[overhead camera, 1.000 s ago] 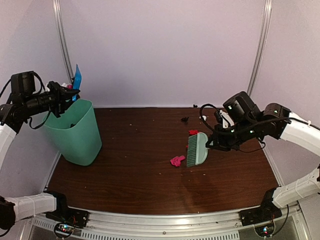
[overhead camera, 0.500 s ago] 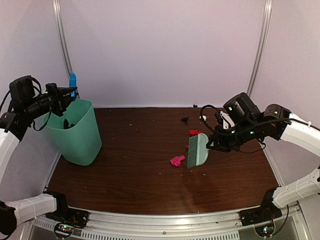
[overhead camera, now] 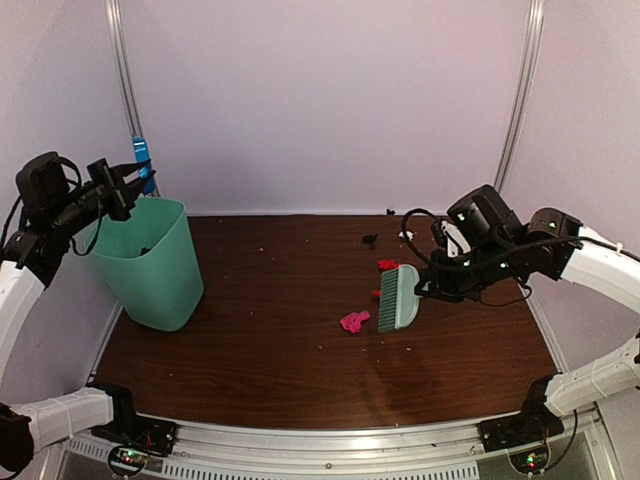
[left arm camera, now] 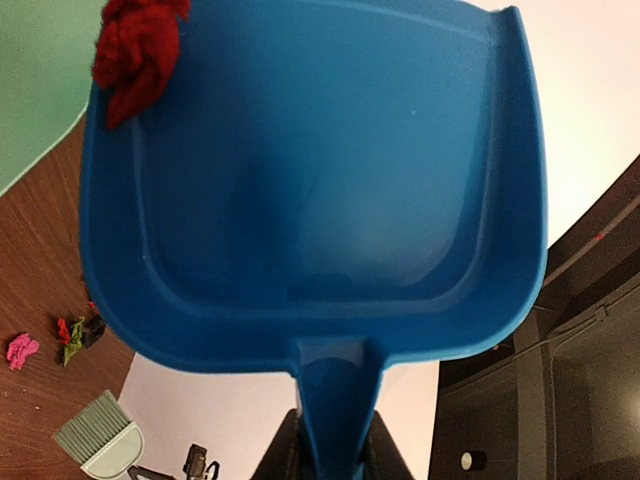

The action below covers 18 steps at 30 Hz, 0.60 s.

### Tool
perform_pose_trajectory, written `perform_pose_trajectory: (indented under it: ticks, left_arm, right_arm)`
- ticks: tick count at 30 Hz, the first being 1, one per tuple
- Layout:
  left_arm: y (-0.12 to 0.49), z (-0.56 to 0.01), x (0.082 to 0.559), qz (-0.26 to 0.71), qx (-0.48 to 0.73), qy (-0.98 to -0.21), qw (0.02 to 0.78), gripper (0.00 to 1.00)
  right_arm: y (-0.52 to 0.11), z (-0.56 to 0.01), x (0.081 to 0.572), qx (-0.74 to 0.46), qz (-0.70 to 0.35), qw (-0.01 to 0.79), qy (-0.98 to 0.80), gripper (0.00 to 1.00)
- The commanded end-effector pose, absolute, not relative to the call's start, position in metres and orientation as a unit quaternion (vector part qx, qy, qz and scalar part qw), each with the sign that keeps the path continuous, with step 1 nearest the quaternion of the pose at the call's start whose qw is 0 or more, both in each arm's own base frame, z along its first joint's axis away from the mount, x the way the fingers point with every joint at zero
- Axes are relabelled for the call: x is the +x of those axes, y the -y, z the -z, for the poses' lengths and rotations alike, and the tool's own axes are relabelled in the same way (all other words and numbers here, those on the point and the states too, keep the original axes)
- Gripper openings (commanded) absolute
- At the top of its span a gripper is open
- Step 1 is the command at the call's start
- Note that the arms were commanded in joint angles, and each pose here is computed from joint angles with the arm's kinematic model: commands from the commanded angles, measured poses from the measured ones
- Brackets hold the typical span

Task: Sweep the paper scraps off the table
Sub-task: Dump the paper scraps in the dustpan into the trash bin.

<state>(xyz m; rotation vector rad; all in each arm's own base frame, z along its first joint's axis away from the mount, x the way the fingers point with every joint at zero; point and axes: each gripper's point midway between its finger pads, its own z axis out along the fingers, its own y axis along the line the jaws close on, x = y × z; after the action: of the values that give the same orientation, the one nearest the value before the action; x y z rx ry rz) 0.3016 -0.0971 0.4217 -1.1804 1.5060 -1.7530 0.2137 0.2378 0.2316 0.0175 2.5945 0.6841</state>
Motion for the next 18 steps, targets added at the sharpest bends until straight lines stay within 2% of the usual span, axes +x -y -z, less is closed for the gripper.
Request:
perform_pose_trajectory:
  ticks: [1, 8, 11, 18]
  left_arm:
    - [0.099, -0.473, 0.298, 0.699, -0.387, -0.526, 0.292, 0.00]
    - [0.120, -0.468, 0.317, 0.640, -0.300, -0.632, 0.318, 0.00]
    - [0.125, -0.473, 0.324, 0.601, -0.257, -0.679, 0.334, 0.00]
    - [0.124, -0.461, 0.330, 0.534, -0.218, -0.734, 0.357, 0.00]
  right_arm:
    - [-0.238, -0.243, 0.226, 0.001, -0.242, 0.252, -0.937, 0.00]
    - [-0.238, -0.273, 0.252, -0.003, -0.244, 0.289, -0.926, 0.00]
    - [-0.231, -0.290, 0.274, 0.005, -0.246, 0.309, -0.919, 0.00]
    - [-0.211, -0.312, 0.338, 0.067, -0.271, 0.324, -0.904, 0.00]
